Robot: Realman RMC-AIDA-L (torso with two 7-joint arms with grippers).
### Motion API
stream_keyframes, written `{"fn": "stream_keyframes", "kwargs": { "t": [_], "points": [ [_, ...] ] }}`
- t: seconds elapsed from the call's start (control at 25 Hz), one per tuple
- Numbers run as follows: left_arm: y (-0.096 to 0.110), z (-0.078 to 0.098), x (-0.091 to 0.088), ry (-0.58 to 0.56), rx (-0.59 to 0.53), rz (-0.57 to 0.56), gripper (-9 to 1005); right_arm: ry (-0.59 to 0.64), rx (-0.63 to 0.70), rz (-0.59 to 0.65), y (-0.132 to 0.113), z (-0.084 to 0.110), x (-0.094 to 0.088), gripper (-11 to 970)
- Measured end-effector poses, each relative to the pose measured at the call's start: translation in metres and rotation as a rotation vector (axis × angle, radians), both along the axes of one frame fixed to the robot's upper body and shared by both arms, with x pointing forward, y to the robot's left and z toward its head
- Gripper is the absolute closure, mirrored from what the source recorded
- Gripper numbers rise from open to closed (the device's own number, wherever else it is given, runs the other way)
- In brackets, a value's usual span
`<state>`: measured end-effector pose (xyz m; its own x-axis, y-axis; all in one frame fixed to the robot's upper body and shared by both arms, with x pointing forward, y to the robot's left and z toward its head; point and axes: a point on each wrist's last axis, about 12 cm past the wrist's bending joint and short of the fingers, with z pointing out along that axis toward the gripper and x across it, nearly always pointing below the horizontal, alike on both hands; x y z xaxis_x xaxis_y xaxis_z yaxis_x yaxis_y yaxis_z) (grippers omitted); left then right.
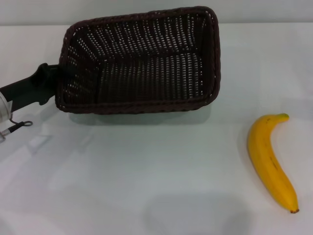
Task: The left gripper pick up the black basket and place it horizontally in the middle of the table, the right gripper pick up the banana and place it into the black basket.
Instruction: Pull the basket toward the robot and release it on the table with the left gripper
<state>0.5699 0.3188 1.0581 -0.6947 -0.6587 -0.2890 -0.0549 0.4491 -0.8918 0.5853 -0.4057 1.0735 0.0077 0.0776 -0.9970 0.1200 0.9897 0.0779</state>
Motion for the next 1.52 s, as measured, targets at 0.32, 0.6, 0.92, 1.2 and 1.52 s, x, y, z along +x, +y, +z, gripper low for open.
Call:
{"fn": "stream_keyframes", "kwargs": {
  "t": [0.32,0.6,0.92,1.2,1.52],
  "points": [
    [0.004,0.002,-0.002,0.027,-0.016,-0.028,655,-0.003,0.003,-0.008,-0.003,-0.002,-0.005,89],
    [0.001,-0.001,-0.003,0.071,-0.004,-0.046,633,-0.001,0.006,-0.007,-0.002,-0.004,-0.006,89],
    [0.003,0.003,-0.003,0.041,0.011,-0.059,437,0.003,0.012,-0.01,-0.001,-0.008,-0.011,89],
    [0.003,0.02,0.003,-0.037,0.004,-0.083,303,0.004,0.019,-0.011,0.002,-0.009,-0.011,89],
    [0.015,0.028,-0.005,-0.169,-0.029,-0.054,116,0.0,0.025,-0.012,0.004,-0.009,-0.01,89]
  ]
}}
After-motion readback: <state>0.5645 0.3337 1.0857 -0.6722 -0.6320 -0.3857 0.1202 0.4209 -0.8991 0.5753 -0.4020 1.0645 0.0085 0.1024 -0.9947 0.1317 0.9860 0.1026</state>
